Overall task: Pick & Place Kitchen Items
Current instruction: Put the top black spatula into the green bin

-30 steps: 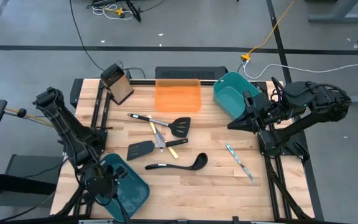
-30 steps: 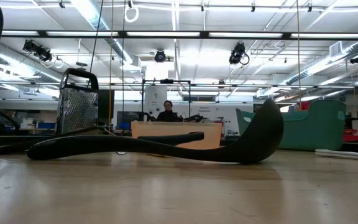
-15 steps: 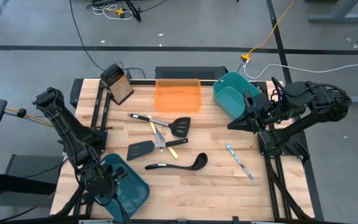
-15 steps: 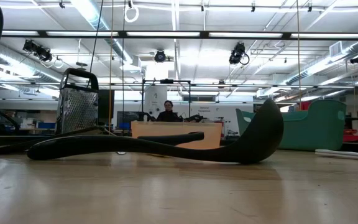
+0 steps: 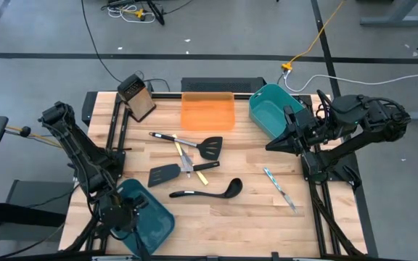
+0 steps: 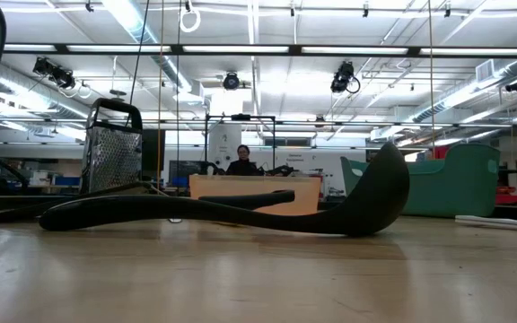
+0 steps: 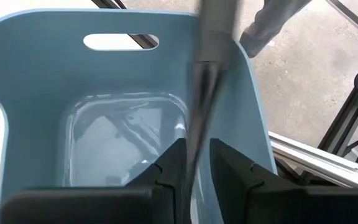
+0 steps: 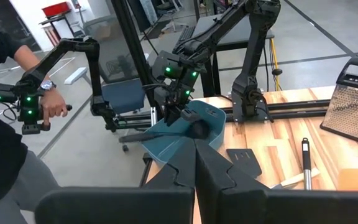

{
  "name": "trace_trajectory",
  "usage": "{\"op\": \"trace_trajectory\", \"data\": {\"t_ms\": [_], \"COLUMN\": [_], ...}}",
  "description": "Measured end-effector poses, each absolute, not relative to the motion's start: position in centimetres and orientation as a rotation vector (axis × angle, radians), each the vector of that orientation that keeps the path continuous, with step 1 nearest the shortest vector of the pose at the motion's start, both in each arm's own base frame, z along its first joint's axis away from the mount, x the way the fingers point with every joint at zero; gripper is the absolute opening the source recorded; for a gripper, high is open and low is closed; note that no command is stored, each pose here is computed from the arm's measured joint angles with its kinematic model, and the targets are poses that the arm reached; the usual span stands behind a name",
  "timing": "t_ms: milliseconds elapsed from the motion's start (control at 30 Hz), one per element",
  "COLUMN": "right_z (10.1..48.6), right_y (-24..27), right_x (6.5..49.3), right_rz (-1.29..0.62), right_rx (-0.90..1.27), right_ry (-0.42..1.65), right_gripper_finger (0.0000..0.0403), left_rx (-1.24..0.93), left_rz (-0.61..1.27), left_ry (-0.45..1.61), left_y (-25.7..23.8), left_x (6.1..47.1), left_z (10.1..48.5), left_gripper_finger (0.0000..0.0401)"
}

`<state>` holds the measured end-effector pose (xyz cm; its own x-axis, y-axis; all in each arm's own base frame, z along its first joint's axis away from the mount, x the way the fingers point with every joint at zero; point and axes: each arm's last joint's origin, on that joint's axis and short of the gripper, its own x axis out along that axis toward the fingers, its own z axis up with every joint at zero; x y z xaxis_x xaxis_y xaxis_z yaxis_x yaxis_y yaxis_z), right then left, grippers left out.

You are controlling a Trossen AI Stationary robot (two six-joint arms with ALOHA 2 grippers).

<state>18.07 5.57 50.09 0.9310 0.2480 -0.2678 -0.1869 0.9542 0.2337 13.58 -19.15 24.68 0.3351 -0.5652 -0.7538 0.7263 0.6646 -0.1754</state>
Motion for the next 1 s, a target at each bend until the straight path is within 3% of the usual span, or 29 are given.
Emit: {"op": "trace_trajectory", "data": {"t_ms": [367, 1000], "right_z": [50.1, 50.1], "right_y": [5.6, 5.6], "right_x": [18.1, 18.1], "right_rz": [0.227, 0.234], "right_rx": [0.207, 0.205], "right_ry": [0.300, 0.301], "right_gripper_finger": [0.0002, 0.0002], "left_rx": [0.176, 0.203], "left_rz": [-0.842, -0.788], "left_ry": [0.888, 0.795], "left_y": [-19.3, -19.4], "left_x": [13.7, 14.2], "left_z": [25.2, 30.2], "left_gripper_finger": [0.0082, 0.0046]}}
